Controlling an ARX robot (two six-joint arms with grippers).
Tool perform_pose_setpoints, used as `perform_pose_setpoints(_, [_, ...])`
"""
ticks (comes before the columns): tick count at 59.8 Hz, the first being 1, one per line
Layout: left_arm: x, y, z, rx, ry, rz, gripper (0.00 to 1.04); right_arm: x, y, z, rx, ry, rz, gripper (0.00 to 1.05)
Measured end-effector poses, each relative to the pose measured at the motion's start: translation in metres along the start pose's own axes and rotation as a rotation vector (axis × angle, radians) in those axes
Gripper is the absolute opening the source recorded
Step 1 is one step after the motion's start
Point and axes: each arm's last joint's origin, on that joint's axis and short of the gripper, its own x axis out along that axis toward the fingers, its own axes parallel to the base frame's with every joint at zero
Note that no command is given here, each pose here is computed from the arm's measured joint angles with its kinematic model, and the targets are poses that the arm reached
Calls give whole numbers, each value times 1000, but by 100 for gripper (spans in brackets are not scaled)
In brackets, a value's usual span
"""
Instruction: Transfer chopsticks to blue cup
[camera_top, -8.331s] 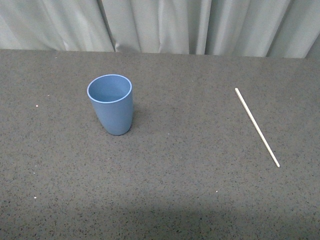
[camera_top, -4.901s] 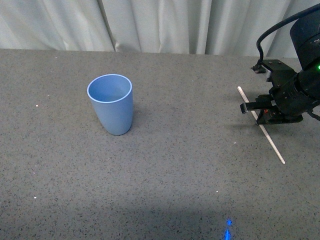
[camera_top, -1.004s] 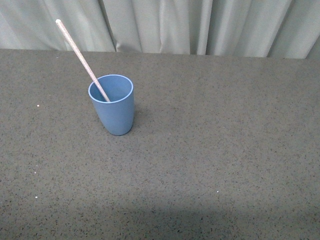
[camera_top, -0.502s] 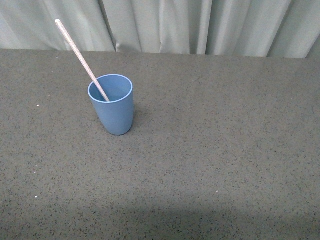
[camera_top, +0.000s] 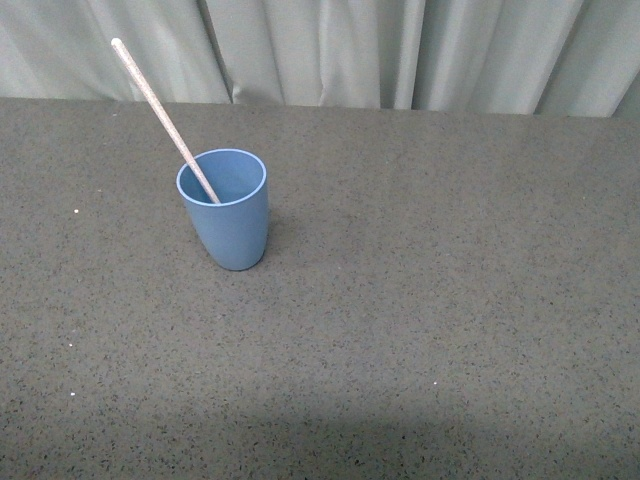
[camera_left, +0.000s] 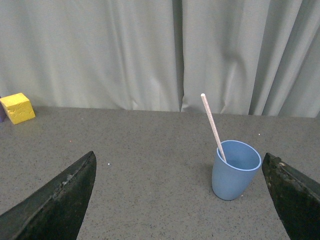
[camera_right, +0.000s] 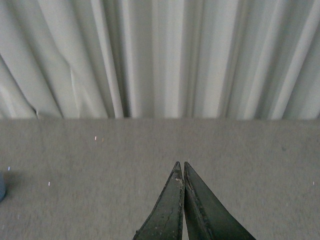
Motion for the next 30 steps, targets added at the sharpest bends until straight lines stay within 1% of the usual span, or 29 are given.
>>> perform_pose_setpoints(4, [0,0,0,0,0,0,98,-3,0,2,0,-32,0,1])
perform_pose_setpoints(12, [0,0,0,0,0,0,98,-3,0,2,-1,-30,0,2])
perform_pose_setpoints(15, [0,0,0,0,0,0,98,-3,0,2,-1,-30,0,13])
perform_pose_setpoints(16, [0,0,0,0,0,0,98,-3,0,2,-1,-30,0,19])
perform_pose_setpoints(20, [0,0,0,0,0,0,98,-3,0,2,-1,-30,0,33])
perform_pose_setpoints(23, [0,0,0,0,0,0,98,-3,0,2,-1,-30,0,40])
perform_pose_setpoints(26, [0,0,0,0,0,0,98,-3,0,2,0,-30,0,51])
perform_pose_setpoints(30, [0,0,0,0,0,0,98,-3,0,2,-1,-30,0,61])
